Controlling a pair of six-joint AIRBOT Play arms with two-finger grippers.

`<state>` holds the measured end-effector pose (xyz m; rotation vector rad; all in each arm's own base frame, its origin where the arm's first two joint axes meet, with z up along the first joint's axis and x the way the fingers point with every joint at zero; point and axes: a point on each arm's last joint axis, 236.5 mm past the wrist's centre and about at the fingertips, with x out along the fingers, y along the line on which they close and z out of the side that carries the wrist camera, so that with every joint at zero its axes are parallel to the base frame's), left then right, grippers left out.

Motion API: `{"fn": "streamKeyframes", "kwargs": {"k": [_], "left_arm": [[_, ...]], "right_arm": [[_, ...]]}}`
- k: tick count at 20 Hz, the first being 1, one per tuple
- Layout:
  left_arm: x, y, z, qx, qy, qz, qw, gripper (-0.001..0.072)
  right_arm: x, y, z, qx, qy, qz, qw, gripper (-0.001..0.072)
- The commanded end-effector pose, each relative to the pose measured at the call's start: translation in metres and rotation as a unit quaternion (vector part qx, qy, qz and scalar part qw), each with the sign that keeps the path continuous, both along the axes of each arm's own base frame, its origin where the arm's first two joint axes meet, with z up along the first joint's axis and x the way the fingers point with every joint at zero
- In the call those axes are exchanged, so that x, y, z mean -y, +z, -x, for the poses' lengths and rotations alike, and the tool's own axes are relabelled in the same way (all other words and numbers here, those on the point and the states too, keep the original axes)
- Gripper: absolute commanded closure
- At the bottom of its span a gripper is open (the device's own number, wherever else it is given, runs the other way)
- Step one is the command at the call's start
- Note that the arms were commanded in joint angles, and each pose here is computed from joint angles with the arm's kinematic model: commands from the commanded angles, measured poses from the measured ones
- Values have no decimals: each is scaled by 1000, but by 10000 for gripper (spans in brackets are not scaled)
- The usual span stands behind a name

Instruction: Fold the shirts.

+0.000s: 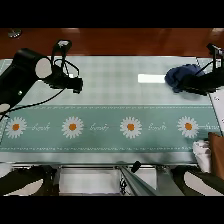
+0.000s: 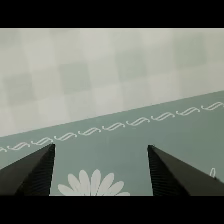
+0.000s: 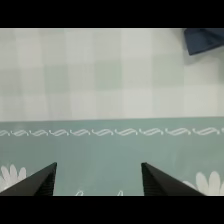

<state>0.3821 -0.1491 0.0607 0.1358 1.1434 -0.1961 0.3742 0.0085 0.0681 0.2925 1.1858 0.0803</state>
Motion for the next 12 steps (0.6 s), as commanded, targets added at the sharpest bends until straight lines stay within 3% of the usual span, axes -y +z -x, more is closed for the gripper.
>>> {"fn": "streamKeyframes", "kwargs": {"k": [1, 4, 7, 12], "left_arm": [[6, 1, -12, 22, -3, 10, 1000, 0], [9, -3, -18, 28, -5, 12, 1000, 0], [13, 2, -40, 70, -14, 21, 997, 0], [8, 8, -51, 91, -24, 19, 995, 0]], "right_arm": [[8, 15, -32, 73, -22, 8, 997, 106], [21, 41, -70, 169, -50, 22, 984, 111], [72, 83, -111, 291, -113, 94, 945, 112], [178, 25, -121, 205, -231, 106, 945, 103]]}}
